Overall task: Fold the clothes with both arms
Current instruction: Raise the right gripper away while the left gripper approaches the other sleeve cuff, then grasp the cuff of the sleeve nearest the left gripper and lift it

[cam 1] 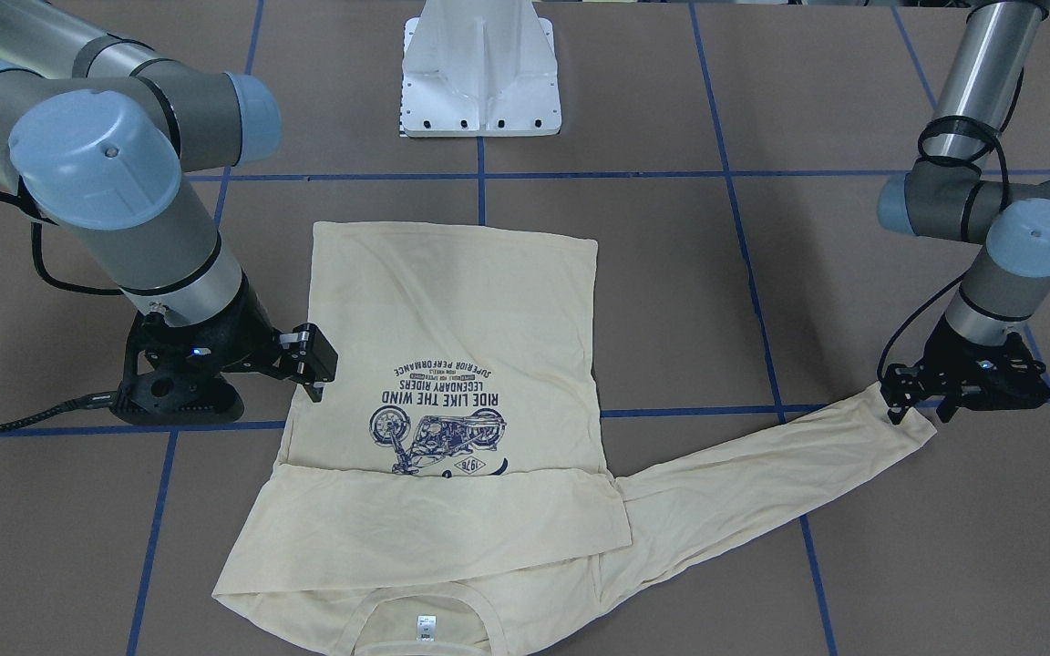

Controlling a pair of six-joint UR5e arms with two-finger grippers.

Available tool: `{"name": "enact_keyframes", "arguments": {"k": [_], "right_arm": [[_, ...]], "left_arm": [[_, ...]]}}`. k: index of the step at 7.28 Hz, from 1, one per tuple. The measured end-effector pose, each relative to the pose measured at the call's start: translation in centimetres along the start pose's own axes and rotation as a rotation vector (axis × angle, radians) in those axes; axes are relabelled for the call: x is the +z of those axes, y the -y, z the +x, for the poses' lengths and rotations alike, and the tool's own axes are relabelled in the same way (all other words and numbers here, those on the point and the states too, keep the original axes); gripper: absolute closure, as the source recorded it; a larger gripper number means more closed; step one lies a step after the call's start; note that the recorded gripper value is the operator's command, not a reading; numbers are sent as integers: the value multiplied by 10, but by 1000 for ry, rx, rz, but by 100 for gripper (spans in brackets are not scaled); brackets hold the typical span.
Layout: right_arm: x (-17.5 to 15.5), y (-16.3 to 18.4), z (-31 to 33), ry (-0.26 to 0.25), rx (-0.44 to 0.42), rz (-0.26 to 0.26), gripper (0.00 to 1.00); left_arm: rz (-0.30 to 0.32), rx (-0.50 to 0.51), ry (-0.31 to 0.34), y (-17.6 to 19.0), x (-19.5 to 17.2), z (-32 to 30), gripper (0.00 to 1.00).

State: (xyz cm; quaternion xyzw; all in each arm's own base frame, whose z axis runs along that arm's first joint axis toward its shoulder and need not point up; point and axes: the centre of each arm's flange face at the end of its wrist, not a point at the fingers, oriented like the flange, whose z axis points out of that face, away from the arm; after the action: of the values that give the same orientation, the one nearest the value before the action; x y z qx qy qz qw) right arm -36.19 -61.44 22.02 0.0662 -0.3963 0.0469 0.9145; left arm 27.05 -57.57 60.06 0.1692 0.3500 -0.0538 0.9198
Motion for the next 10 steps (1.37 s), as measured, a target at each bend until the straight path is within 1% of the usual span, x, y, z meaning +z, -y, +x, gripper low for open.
{"name": "enact_keyframes", "arguments": {"k": [4,5,6,7,8,9,10], "right_arm": [[1,0,1,-1,1,0,0],[1,0,1,-1,1,0,0],[1,0,1,-1,1,0,0],[1,0,1,-1,1,0,0],[1,0,1,-2,1,-1,0],[1,0,1,-2,1,-1,0],[1,0,1,-2,1,-1,0]], "left_arm": [[1,0,-2,4,-1,5,44],[2,0,-2,4,-1,5,45],[2,1,-2,4,-1,6,48],[2,1,-3,4,-1,6,57],[2,1,-2,4,-1,6,71],[2,0,-2,4,-1,5,91],[3,-1,-3,4,-1,6,100]]}}
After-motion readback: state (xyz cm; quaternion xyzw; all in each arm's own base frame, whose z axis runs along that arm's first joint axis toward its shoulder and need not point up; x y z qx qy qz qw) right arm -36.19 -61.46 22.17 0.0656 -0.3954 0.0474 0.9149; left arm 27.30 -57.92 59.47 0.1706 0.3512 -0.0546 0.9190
